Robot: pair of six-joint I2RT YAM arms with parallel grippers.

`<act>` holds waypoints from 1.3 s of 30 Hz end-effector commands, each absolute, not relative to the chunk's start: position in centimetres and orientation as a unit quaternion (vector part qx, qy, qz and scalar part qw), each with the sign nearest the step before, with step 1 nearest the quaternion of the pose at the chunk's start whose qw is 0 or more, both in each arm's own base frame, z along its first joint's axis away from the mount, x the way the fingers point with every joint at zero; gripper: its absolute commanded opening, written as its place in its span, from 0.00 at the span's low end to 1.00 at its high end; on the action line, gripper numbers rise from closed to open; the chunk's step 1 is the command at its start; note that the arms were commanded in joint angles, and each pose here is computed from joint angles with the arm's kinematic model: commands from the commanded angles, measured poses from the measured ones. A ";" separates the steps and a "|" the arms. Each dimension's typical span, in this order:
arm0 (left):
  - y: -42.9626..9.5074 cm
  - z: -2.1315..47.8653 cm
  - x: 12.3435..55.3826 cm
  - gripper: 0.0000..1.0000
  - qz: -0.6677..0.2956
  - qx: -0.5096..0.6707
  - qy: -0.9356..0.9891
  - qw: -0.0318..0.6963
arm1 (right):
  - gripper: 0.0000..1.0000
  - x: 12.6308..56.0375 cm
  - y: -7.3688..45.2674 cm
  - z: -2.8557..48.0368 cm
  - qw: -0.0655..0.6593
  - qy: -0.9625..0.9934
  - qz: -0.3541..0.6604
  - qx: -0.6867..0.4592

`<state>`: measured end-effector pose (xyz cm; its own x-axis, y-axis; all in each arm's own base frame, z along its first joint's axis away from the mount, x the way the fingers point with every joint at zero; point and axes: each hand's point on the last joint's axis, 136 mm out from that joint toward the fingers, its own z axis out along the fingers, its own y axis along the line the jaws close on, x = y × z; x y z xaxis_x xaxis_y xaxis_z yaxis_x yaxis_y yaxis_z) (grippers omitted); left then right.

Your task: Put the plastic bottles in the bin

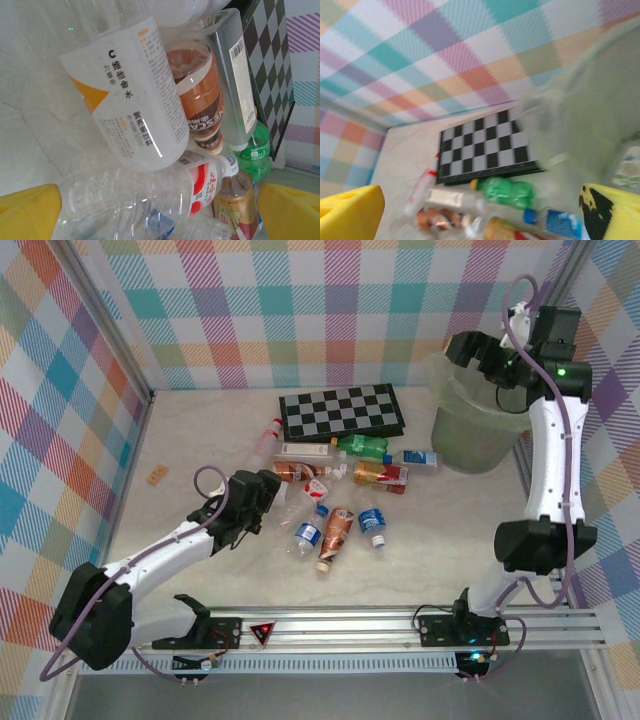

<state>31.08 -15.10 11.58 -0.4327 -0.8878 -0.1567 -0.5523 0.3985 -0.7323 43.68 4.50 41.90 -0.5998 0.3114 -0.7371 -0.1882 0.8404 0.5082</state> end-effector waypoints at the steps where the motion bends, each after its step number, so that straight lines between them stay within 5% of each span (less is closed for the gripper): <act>1: -15.5 11.5 32.5 0.98 -0.329 -0.470 0.773 0.272 | 0.99 40.8 8.1 43.6 0.440 0.831 0.341 -0.014; 13: -15.6 9.3 34.2 0.91 -0.287 -0.462 0.796 0.265 | 0.99 34.9 11.6 42.8 0.403 0.820 0.405 -0.048; 28: -15.9 6.2 35.1 0.91 -0.266 -0.455 0.812 0.249 | 0.99 33.4 11.4 40.2 0.385 0.829 0.404 -0.027; 39: -15.5 5.6 35.2 0.68 -0.243 -0.449 0.821 0.256 | 0.99 32.3 11.8 38.7 0.365 0.833 0.415 -0.023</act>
